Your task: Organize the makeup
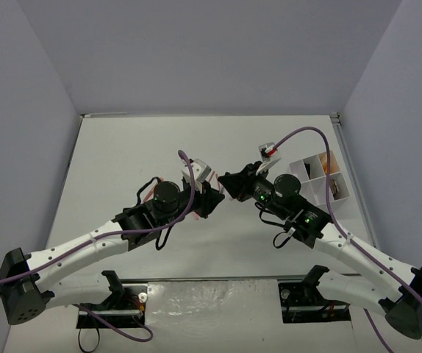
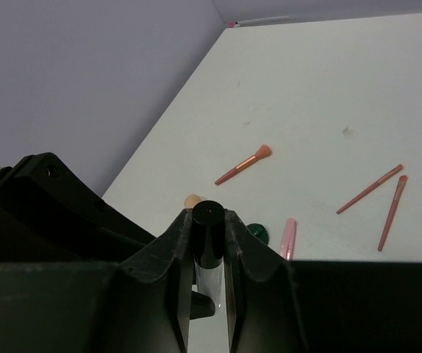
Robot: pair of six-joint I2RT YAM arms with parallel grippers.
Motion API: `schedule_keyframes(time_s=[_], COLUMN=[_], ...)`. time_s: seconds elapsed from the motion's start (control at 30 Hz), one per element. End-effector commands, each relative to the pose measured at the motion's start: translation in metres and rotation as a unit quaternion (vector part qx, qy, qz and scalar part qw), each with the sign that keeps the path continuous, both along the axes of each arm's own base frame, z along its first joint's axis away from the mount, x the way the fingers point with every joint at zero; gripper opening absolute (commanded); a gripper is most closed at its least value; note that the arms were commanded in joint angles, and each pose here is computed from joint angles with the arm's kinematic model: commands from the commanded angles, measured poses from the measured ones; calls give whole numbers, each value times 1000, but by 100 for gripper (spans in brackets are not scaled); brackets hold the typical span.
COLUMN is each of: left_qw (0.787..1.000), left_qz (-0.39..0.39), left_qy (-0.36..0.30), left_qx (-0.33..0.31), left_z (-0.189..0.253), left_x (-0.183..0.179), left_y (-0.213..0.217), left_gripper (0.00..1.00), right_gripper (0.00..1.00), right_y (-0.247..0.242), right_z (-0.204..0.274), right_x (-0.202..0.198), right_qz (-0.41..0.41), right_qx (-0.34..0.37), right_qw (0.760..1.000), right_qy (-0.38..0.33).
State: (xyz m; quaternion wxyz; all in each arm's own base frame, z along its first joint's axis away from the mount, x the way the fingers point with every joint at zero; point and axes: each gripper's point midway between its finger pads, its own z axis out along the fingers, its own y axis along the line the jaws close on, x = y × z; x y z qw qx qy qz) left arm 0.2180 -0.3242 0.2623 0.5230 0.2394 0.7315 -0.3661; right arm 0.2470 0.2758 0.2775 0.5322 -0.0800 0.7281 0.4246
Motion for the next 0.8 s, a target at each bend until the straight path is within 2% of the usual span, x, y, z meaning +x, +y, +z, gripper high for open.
schedule_keyframes(time_s=[0.0,0.03,0.17,0.2,0.23,0.3,0.37,0.5,0.63,0.77], left_qw=[997,998,998,997,996,993,987,973,944,917], left_qz=[6,12,52,69,83,119,159,209,288,343], left_qy=[-48,-43,-26,-19,-13,2,27,62,108,136], left_qx=[-54,-50,-37,-28,-22,-6,26,82,122,150], left_z=[57,55,45,41,38,33,25,17,7,-4], left_x=[6,7,15,18,20,25,28,31,42,42], left_y=[-6,-4,6,12,16,30,48,85,163,229], left_gripper=[1,9,58,73,83,93,97,97,97,97], right_gripper=[0,0,0,0,0,0,0,0,0,0], right_y=[5,2,-17,-27,-36,-54,-73,-121,-180,-234], right_z=[23,22,22,22,23,22,24,23,7,-9], right_x=[-2,0,8,14,18,25,33,58,93,124], right_qz=[9,1,-43,-69,-90,-125,-158,-235,-330,-383], right_qx=[22,13,-19,-34,-45,-74,-102,-153,-244,-266], right_qw=[999,999,998,996,993,987,978,955,909,883], right_qy=[-32,-33,-47,-55,-62,-75,-86,-93,-81,-48])
